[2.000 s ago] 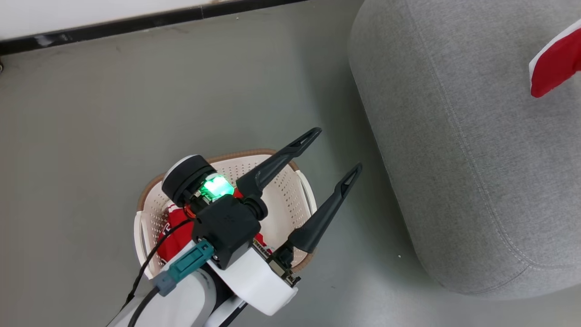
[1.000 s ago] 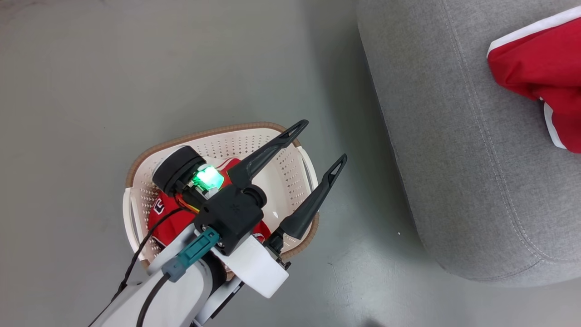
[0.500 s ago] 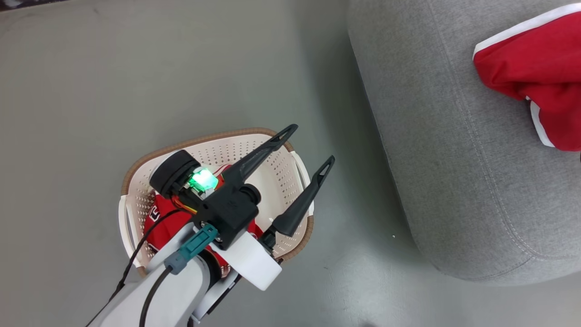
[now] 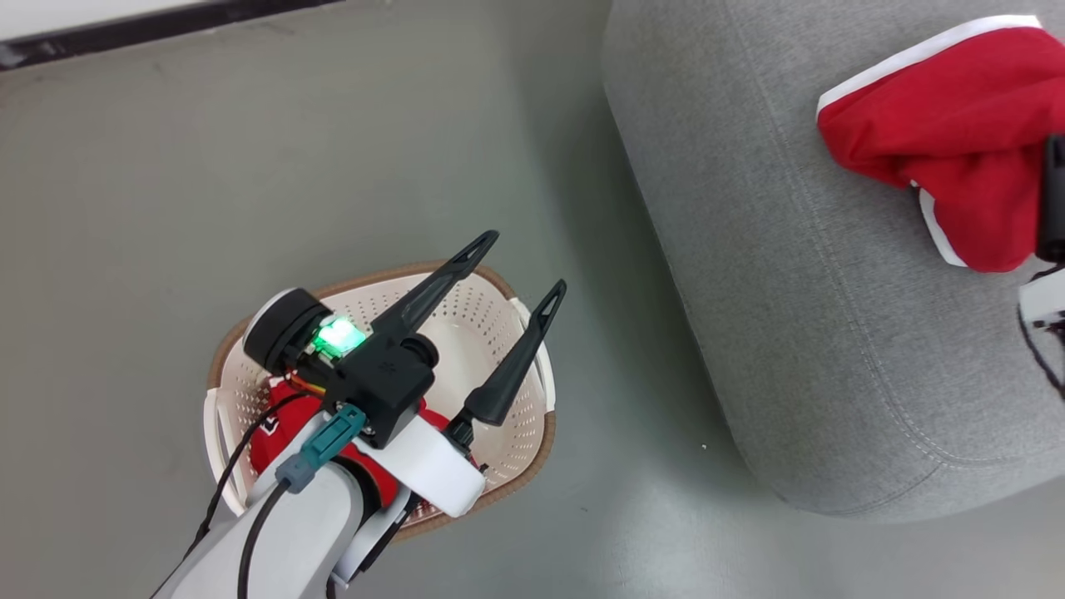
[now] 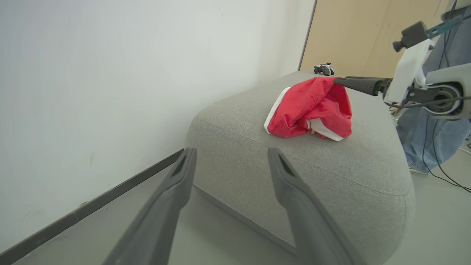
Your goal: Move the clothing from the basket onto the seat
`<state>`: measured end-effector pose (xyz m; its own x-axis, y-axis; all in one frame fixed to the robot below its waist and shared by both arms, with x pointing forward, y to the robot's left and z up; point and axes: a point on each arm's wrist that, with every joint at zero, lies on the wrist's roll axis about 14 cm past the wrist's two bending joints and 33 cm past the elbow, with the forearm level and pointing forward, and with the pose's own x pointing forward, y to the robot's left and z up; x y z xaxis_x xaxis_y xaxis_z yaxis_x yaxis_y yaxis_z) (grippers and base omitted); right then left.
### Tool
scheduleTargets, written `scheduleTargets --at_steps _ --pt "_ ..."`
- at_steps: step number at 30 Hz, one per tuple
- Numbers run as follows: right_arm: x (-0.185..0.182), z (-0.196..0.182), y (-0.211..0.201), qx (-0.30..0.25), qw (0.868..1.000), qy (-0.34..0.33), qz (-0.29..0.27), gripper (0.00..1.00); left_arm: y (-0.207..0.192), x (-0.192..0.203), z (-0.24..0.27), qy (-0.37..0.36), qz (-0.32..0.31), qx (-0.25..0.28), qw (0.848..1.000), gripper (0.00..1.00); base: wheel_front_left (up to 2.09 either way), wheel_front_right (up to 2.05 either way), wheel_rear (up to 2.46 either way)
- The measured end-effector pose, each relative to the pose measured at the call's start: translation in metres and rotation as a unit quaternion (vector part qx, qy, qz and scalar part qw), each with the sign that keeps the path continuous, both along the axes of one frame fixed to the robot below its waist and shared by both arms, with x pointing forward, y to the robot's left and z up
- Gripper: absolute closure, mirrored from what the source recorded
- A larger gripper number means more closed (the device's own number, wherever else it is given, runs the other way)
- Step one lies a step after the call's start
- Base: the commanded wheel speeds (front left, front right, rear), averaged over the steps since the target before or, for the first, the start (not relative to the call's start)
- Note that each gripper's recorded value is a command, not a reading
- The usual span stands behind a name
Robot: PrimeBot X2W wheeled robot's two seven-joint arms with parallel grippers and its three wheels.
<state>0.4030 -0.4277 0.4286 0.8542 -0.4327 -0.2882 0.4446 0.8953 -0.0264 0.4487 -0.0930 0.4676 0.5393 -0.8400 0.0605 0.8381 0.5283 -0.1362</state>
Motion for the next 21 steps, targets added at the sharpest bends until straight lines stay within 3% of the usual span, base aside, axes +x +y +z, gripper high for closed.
scheduleTargets --at_steps 10,17,21 --pt "0.011 0.031 0.033 -0.025 0.997 -0.047 0.059 0.00 0.009 0.000 0.007 0.000 0.032 -0.008 0.999 0.00 0.00 0.00 0.00" --pt "0.028 0.067 0.059 -0.045 0.989 -0.101 0.102 0.00 0.026 0.000 0.010 0.002 0.072 -0.008 0.997 0.00 0.00 0.00 0.00" --pt "0.031 0.068 0.084 -0.039 0.984 -0.112 0.131 0.00 0.039 -0.001 0.009 0.007 0.099 -0.002 0.995 0.00 0.00 0.00 0.00"
